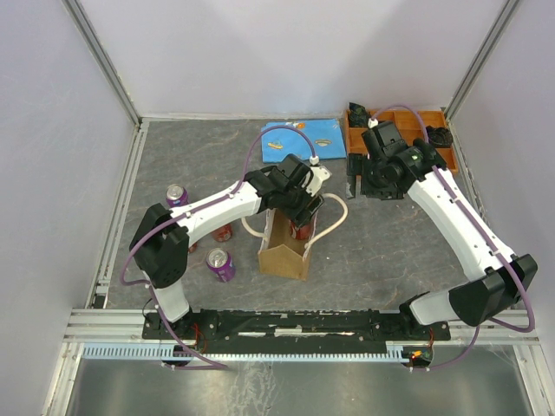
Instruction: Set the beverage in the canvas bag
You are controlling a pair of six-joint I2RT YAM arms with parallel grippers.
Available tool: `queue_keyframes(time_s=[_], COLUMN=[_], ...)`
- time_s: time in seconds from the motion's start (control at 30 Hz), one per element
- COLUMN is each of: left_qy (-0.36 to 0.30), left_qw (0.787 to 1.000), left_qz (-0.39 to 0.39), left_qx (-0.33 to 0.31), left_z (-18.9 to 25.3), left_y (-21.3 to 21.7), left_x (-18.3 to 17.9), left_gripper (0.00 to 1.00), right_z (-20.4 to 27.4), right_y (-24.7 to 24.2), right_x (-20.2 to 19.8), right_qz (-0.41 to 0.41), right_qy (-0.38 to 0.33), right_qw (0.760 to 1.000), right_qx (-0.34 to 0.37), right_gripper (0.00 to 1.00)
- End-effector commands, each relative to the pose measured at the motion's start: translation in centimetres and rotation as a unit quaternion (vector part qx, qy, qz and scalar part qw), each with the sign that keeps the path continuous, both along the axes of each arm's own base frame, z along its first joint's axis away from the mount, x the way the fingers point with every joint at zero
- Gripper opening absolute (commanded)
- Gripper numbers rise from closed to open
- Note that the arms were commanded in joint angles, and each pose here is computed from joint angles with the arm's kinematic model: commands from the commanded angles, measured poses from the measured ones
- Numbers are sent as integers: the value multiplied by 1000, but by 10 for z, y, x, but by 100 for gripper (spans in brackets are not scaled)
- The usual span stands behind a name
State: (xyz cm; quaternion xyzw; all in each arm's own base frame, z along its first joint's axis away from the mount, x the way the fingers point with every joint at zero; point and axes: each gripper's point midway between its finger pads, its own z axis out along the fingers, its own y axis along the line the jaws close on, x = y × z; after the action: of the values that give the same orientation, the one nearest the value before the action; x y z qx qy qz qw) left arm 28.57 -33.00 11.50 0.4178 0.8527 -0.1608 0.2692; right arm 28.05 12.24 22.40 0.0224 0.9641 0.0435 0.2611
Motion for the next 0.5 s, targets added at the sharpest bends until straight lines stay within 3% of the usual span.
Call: queue_keyframes(time_s=[0.0,0.47], left_qy=[-72,-109], left_qw=[995,988], left_qz=[13,46], left_qx=[-70,-99], left_z=[56,64], left_y=[-24,-33], left_x=[24,44], left_gripper=[3,3], right_z=[6,2], right_y=[1,7], right_x=[4,8], right_qz=[-5,4], right_qy=[-17,-8], right_qw=[1000,1000], right_qx=[11,15], right_gripper=[92,92])
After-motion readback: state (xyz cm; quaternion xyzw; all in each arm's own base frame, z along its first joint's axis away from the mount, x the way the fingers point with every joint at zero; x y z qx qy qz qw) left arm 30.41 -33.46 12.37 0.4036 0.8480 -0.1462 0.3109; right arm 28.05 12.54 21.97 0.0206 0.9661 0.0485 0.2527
